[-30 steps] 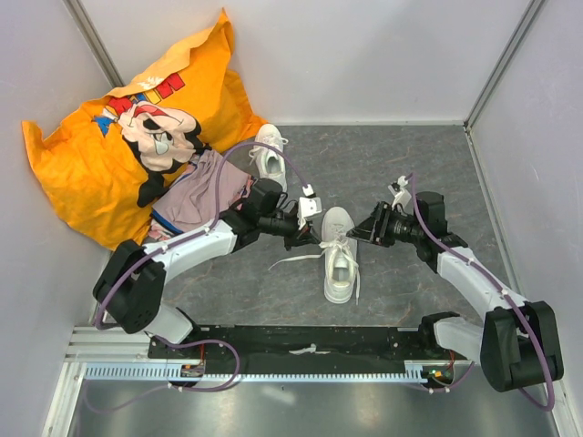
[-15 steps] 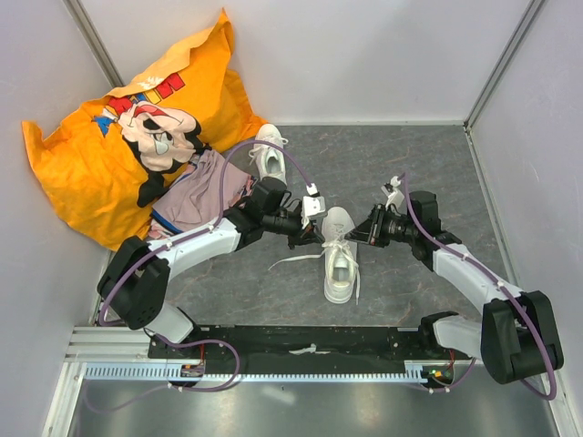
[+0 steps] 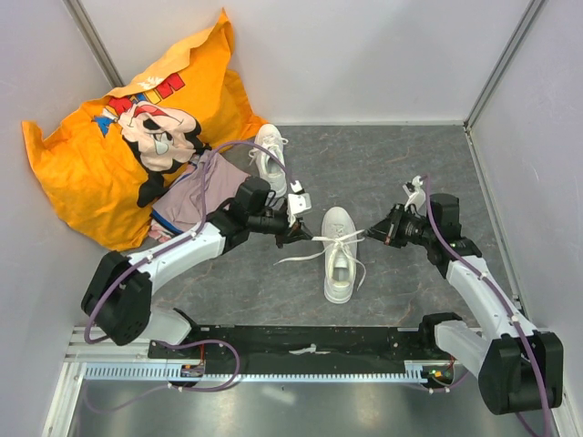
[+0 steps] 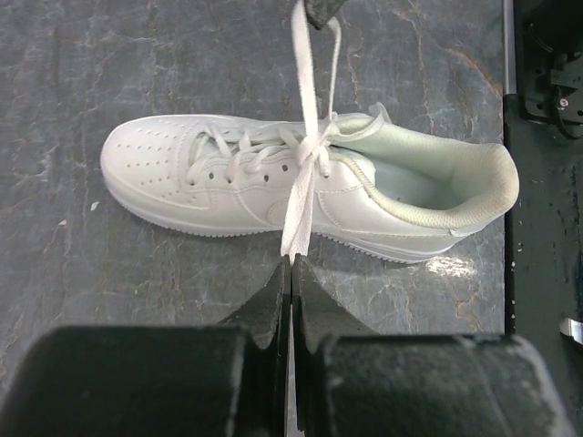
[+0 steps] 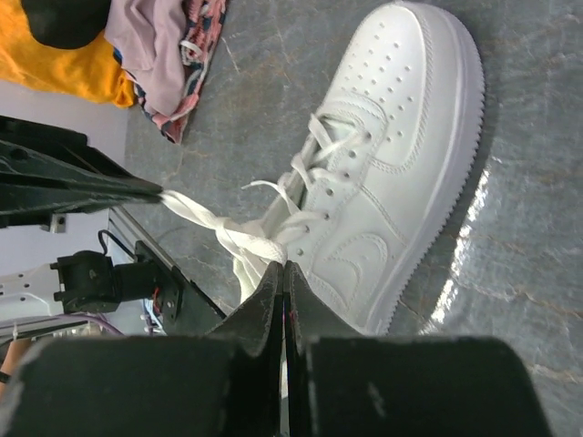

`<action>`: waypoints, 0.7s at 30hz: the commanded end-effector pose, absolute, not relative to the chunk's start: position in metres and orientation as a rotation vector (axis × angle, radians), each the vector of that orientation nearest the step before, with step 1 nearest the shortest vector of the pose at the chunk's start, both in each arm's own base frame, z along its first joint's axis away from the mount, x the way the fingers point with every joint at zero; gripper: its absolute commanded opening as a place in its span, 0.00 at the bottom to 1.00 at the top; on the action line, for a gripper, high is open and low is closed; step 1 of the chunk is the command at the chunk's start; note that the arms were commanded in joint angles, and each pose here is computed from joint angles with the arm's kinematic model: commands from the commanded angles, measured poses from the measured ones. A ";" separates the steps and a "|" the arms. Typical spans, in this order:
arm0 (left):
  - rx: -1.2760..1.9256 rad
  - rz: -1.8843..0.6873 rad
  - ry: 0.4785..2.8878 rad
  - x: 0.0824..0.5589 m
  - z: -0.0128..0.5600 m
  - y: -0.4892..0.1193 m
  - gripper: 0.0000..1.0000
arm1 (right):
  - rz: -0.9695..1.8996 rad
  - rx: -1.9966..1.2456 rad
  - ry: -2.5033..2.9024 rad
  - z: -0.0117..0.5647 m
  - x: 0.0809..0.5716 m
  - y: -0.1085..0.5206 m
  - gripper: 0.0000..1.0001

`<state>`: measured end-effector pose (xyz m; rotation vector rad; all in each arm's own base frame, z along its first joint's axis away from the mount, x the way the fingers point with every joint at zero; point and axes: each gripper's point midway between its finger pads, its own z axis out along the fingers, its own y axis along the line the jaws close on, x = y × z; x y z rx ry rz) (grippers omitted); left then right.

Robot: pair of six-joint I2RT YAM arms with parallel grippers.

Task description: Tie the shoes

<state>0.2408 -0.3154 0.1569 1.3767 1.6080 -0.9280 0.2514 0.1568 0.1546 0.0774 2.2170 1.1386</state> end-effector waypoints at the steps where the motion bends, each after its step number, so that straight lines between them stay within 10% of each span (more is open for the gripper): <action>1: 1.321 -0.903 1.614 0.244 0.169 -0.303 0.02 | 1.072 0.121 2.250 0.144 0.246 0.144 0.00; 21: 1.276 -0.884 1.729 0.253 0.139 -0.292 0.02 | 0.797 0.395 2.322 0.115 0.248 0.079 0.00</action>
